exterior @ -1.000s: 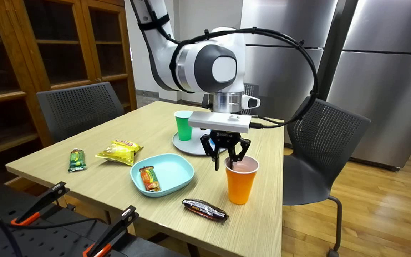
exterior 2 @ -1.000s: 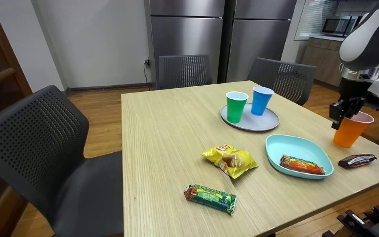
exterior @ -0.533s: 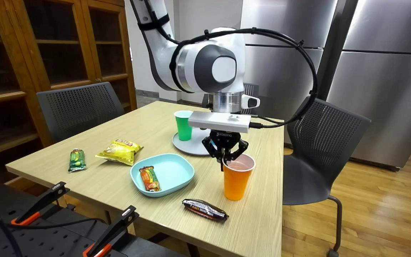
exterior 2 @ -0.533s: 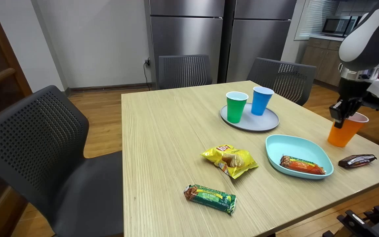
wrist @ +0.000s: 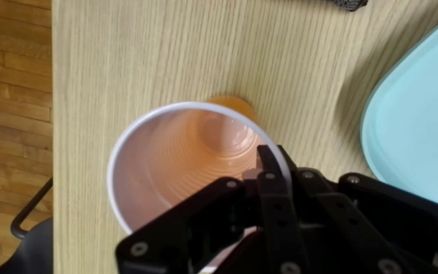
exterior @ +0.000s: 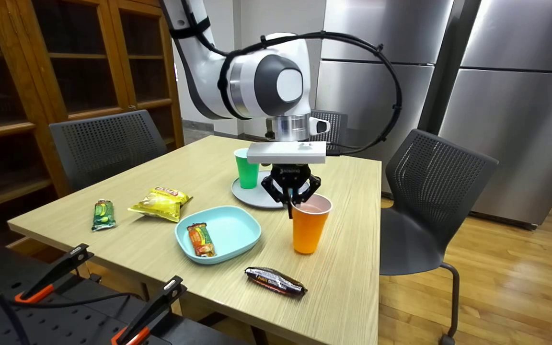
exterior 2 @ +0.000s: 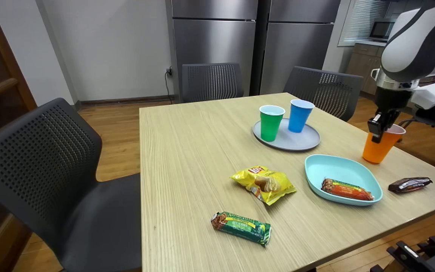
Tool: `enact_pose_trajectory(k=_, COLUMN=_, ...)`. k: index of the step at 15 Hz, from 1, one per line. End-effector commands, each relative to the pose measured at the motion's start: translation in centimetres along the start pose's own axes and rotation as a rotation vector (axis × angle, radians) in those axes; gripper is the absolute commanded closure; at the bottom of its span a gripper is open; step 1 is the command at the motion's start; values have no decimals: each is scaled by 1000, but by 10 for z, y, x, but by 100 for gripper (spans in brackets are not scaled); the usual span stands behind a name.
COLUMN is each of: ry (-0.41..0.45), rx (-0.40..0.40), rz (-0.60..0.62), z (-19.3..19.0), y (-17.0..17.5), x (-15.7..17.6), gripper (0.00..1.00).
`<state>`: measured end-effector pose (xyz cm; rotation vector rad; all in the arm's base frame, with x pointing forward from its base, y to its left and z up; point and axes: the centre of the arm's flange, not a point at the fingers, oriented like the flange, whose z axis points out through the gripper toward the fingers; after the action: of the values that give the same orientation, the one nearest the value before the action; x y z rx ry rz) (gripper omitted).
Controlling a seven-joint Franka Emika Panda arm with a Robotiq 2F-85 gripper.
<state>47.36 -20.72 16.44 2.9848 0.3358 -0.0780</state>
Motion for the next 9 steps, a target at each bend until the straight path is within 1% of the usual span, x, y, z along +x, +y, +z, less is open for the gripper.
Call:
enact_pose_trajectory(k=1, ry=24, rx=-40, rz=-125, z=-26, y=-28, x=16, gripper=99)
enact_pose_trajectory(k=6, ry=69, rx=-83, rz=-273, z=-54, y=-57, x=39, gripper=99)
enact_pose_trajectory(k=9, ry=101, rx=-83, rz=-329, z=-69, y=-66, x=50, gripper=99)
